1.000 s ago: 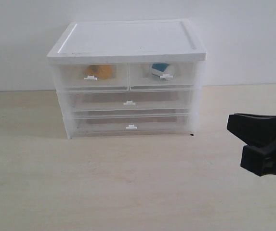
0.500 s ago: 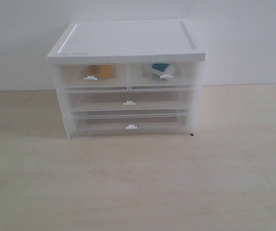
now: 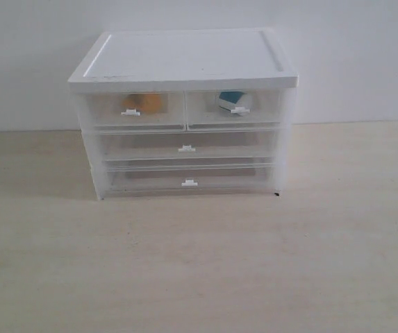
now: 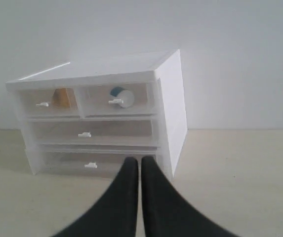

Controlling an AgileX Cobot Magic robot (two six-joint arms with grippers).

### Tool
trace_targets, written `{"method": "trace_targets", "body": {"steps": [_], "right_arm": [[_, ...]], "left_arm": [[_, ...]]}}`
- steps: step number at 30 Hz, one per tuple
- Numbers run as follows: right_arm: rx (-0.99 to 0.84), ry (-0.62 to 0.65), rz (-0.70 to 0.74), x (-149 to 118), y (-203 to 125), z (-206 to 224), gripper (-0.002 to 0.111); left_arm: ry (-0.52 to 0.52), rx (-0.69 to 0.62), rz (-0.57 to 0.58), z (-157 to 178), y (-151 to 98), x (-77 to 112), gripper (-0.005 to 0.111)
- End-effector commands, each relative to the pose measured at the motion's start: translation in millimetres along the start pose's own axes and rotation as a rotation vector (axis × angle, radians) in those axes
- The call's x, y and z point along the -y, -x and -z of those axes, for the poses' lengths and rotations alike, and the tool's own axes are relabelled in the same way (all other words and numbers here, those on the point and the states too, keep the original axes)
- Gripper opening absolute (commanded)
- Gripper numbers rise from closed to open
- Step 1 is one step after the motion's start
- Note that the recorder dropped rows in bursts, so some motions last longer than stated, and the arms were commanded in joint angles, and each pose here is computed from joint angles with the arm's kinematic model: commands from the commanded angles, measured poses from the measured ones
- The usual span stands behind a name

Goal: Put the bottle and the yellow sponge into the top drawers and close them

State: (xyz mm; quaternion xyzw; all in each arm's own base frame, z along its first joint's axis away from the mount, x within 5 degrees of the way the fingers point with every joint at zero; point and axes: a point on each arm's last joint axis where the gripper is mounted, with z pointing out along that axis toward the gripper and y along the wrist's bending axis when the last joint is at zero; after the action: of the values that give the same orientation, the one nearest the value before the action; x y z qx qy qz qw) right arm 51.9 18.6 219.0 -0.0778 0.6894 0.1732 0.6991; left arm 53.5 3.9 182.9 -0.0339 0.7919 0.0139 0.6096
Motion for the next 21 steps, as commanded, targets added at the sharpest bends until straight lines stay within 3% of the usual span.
{"method": "trace_targets", "body": {"steps": [1,14,21], "right_arm": [[-0.028,-0.004,0.013,1.6,-12.8,-0.9,0.0],[-0.112,-0.022,-0.05,3.0,-20.5,-0.3,0.0],[-0.178,0.015,0.04,0.2,-26.5,0.6,0.0]], "left_arm": [[0.002,0.005,0.009,-0.1,-0.5,-0.1,0.008],[0.002,0.005,0.009,-0.1,-0.5,-0.1,0.008],[0.002,0.005,0.009,-0.1,-0.5,-0.1,0.008]]}}
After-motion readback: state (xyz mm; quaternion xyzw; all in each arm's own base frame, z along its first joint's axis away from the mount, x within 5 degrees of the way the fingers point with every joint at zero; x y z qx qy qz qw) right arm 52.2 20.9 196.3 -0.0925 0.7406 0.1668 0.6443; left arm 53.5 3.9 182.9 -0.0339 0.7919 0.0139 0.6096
